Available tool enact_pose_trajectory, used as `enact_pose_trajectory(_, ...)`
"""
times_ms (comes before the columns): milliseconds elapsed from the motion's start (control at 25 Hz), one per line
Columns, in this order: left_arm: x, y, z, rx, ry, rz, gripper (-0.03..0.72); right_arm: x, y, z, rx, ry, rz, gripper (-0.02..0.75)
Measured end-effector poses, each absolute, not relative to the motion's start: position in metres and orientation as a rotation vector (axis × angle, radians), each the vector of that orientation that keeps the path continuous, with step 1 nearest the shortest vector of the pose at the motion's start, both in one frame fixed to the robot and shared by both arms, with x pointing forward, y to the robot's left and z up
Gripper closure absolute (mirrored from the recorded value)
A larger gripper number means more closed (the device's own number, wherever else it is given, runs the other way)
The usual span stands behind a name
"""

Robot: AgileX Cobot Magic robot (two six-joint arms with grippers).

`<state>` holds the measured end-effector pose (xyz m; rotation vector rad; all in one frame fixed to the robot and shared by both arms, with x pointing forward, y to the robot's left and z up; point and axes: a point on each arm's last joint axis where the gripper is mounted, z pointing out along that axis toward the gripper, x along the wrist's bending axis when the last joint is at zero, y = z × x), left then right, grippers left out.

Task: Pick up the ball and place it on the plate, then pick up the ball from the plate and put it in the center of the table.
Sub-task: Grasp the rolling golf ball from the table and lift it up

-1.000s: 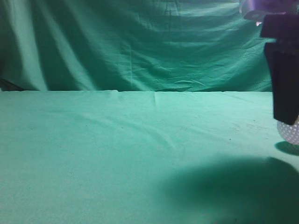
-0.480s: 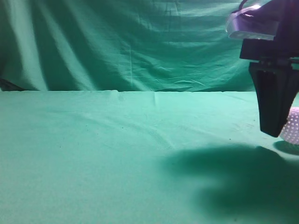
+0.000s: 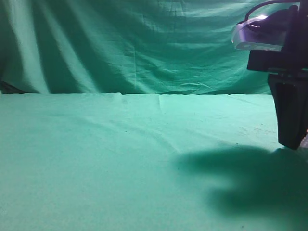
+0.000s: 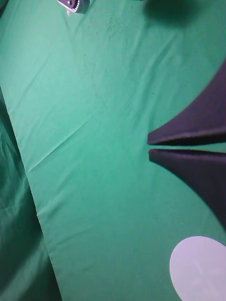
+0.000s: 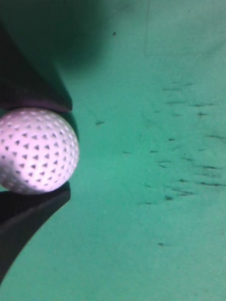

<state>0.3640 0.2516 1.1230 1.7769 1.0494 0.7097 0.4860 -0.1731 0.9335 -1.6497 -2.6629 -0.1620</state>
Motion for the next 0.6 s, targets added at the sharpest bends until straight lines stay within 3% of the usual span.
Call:
enact_pose_trajectory(240, 0.364, 0.252, 1.123, 1.777, 1.049, 0.71, 0.688, 0.5, -0.166, 0.953, -1.645, -2.679, -0.203, 0.408)
enact_pose_trajectory(600, 0.356, 0.252, 1.1, 1.772, 1.084, 0.663, 0.688, 0.547, -0.137, 1.036, -1.6, -2.811, -0.52, 0.408)
